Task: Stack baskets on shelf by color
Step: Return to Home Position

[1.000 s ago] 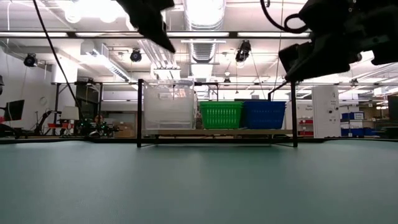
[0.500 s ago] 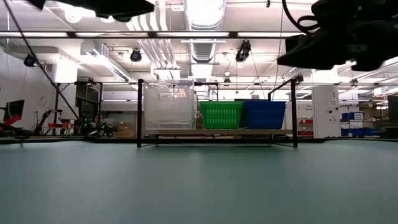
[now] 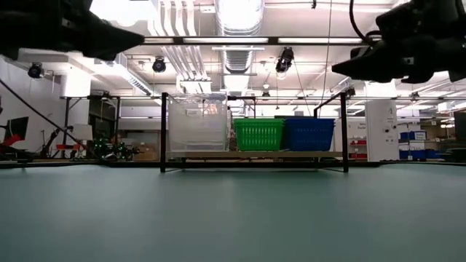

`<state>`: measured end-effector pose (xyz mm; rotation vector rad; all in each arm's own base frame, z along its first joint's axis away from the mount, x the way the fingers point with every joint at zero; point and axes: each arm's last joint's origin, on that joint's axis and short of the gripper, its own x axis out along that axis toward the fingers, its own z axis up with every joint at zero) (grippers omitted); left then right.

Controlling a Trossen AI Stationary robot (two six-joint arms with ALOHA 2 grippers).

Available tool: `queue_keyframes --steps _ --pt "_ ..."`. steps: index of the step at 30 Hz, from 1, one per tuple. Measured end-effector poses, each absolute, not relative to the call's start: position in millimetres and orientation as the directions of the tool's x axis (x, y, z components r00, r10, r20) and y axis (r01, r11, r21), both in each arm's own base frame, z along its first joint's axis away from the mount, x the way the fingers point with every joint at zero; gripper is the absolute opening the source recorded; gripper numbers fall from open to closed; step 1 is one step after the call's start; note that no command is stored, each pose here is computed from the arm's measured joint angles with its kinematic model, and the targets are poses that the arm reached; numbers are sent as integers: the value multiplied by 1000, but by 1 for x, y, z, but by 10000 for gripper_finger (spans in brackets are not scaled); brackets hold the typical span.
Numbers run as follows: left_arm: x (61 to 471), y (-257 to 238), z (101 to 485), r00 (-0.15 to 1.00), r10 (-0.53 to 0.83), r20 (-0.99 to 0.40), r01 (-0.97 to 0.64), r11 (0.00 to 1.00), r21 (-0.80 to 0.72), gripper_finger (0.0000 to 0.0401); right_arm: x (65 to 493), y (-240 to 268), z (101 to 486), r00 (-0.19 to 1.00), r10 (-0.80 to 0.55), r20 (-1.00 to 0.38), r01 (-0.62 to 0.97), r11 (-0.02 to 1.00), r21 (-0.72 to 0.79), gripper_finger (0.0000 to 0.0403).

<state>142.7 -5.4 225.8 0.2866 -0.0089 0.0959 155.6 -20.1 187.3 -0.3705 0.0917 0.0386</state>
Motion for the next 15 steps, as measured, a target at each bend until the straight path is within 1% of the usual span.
queue_keyframes --steps 6,10,15 --pt "129 -3 206 994 102 43 -109 971 211 3 144 -22 177 997 -1 -73 -25 934 -357 9" --pt "124 -3 195 992 102 74 -115 973 198 3 136 -20 177 1000 -2 -5 0 928 -372 9" --pt "116 -2 182 985 102 136 -127 974 188 3 120 -17 183 991 1 135 51 924 -379 9"
